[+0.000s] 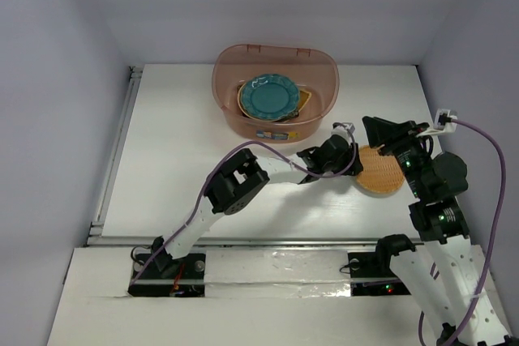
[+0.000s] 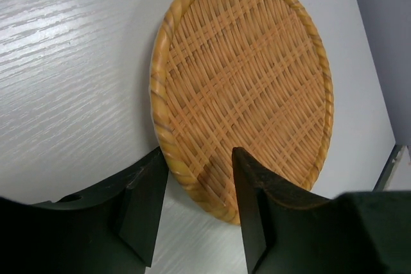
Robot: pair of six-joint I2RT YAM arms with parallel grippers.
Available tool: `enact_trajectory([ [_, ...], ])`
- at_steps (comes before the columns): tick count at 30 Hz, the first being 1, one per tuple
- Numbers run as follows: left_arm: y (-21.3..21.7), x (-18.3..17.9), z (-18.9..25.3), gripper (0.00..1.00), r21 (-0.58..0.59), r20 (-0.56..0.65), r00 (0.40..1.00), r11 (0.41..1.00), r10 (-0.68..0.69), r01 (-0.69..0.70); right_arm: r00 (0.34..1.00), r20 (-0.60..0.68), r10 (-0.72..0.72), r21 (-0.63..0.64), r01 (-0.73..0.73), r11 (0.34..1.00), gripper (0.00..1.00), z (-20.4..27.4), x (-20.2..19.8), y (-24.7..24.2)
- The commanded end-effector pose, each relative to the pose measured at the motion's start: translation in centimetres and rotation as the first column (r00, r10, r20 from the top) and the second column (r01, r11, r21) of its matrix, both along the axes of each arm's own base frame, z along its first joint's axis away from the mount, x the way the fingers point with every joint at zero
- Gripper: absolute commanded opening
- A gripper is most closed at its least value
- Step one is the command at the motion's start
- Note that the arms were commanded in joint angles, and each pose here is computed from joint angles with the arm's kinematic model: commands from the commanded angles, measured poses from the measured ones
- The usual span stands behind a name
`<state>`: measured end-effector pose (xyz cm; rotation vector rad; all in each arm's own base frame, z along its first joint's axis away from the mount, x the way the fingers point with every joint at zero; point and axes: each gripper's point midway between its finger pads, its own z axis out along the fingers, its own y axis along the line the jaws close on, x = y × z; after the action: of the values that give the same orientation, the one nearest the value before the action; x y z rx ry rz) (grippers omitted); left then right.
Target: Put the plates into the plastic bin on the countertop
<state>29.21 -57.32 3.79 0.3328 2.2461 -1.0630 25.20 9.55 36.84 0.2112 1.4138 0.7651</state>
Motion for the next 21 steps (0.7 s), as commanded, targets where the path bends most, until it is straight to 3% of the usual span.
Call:
enact_trajectory([
  [1,1.7,0.0,-4.8,0.41,0.109,-0.047,0.998,0.994,0.030,-0.025,0.998,0.054,0.015,0.010,-0.015,1.000,0.48,1.3,-0.2,0.2],
  [4,1.8,-0.2,-4.6,0.28,0.084,-0.038,0.999,0.996,0.024,-0.021,0.999,0.053,0.011,0.009,-0.012,1.000,0.47,1.3,-0.1,0.2],
  [6,2.0,0.4,-3.7,0.11,0.051,-0.017,0.999,0.998,0.033,-0.032,0.999,0.051,0.008,0.009,-0.009,1.000,0.47,1.2,0.0,0.2],
  [8,2.7,0.1,-2.9,0.00,0.040,0.001,1.000,0.999,0.028,-0.028,0.999,0.051,0.005,0.010,-0.006,1.000,0.47,1.2,0.1,0.1],
  [14,3.9,-0.5,4.9,0.00,-0.109,0.128,0.992,0.994,-0.008,0.022,0.998,0.060,-0.025,0.026,0.024,0.999,0.46,1.3,0.0,-0.4],
  [15,3.9,-0.7,8.6,0.00,-0.176,0.175,0.985,0.983,-0.011,0.043,0.997,0.069,-0.039,0.041,0.036,0.999,0.44,1.5,-0.4,-0.8],
  [21,7.0,-1.0,17.0,0.00,-0.280,0.319,0.948,0.958,0.025,0.069,0.953,0.200,-0.230,0.172,0.197,0.965,0.43,3.9,-4.2,-5.0],
])
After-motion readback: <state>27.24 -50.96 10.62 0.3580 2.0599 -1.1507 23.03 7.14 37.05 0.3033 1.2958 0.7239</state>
